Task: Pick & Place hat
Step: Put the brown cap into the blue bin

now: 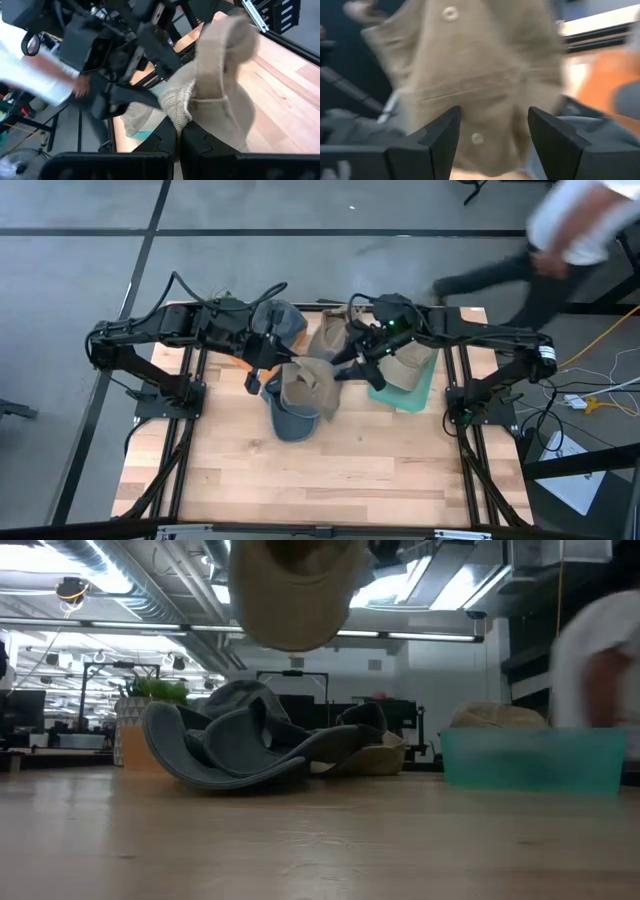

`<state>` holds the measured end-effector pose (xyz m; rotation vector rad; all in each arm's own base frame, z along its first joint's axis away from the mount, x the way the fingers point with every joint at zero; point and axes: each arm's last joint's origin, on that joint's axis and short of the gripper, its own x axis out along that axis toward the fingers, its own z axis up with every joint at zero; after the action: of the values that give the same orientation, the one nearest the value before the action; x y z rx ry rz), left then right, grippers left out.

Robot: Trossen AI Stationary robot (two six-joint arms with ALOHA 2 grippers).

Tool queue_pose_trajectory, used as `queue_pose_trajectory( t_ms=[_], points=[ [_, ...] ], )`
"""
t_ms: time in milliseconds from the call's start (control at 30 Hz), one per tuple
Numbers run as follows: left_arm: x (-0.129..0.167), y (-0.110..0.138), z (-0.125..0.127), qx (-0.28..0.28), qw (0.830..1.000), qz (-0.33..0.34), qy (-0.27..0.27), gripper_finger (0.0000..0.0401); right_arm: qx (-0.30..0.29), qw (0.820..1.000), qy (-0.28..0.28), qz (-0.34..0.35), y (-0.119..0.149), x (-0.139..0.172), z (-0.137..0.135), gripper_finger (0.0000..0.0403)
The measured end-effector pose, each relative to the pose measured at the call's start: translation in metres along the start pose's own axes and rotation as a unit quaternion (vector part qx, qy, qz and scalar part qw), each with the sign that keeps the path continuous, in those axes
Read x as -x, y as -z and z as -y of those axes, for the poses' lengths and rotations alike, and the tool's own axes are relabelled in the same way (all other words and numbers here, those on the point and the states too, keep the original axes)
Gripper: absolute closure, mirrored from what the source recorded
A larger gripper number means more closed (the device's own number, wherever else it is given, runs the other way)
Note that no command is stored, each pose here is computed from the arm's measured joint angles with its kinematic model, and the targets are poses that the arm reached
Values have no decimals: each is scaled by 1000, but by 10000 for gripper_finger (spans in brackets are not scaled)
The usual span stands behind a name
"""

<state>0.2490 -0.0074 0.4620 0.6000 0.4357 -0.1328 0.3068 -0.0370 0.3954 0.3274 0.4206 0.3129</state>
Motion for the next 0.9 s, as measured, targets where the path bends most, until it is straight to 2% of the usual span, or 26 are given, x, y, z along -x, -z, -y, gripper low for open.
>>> queue_pose_trajectory(
  t_ms=[100,333,400,533,700,767,900],
  points=[
    [0,0,0,3,1000,0,-1,399,4,999,-35,-7,1,-6,2,171],
    [0,-4,-3,4,1000,20,-14,399,18,1000,-21,-12,4,-18,10,172],
    [0,-4,-3,6,1000,22,-15,399,30,999,-21,-10,3,-19,11,182],
    [0,-4,-3,21,999,22,-14,399,41,999,-22,-7,3,-19,11,248],
    [0,-3,-2,66,998,16,-9,395,42,999,-22,-7,3,-19,10,374],
    [0,-2,-2,96,995,12,-6,393,44,999,-22,-7,3,-19,10,391],
    [0,2,1,141,990,-11,6,392,43,999,-21,-10,3,-19,10,388]
  ],
)
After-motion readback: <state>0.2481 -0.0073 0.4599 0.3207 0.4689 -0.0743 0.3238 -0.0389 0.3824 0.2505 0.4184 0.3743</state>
